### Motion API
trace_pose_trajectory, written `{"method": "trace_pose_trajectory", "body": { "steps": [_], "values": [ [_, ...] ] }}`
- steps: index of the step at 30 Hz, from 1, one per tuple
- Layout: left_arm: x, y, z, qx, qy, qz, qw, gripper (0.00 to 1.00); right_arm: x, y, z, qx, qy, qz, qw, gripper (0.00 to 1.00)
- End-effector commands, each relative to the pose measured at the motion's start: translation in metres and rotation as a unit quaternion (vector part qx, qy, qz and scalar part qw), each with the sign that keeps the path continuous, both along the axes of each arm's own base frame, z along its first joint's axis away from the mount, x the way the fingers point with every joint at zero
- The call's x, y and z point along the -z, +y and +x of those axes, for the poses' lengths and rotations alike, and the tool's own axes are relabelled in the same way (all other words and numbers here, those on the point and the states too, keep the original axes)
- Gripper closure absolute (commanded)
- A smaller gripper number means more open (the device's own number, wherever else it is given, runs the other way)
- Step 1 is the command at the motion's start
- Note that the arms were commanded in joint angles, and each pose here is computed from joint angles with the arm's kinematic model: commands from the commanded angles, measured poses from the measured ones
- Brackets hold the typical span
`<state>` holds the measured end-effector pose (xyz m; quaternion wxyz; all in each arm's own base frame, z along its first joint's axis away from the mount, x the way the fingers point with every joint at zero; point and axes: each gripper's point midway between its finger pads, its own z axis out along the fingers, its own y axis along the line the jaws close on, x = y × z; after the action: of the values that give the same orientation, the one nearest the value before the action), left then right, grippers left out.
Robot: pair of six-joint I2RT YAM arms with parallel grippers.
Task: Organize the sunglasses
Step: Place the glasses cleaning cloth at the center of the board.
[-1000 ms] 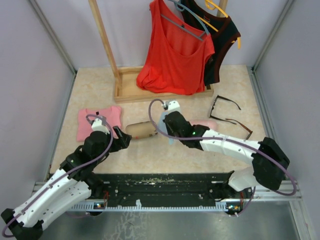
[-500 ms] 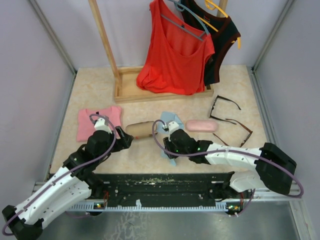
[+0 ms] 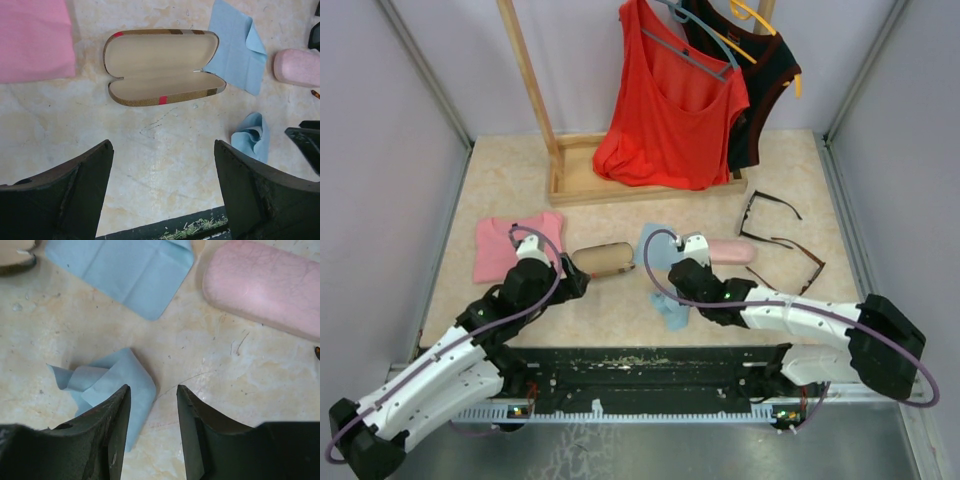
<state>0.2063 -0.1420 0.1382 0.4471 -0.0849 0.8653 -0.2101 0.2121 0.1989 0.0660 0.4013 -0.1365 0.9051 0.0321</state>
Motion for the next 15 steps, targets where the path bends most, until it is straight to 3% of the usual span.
{"method": "trace_pose_trajectory", "body": {
  "steps": [1, 6, 15],
  "values": [
    [0.013, -0.007, 0.004, 0.008, 0.010, 0.006, 1.000, 0.13, -0.041, 0.019, 0.021, 0.010, -0.043, 0.091, 0.995, 0.57],
    [0.027, -0.007, 0.017, -0.011, 0.010, 0.027, 1.000, 0.14, -0.058, 0.039, 0.031, -0.008, -0.044, 0.163, 0.986, 0.56],
    [0.032, 0.002, 0.054, -0.069, 0.000, 0.042, 0.997, 0.17, -0.047, 0.055, 0.024, -0.035, -0.011, 0.175, 0.984, 0.56]
  ]
}}
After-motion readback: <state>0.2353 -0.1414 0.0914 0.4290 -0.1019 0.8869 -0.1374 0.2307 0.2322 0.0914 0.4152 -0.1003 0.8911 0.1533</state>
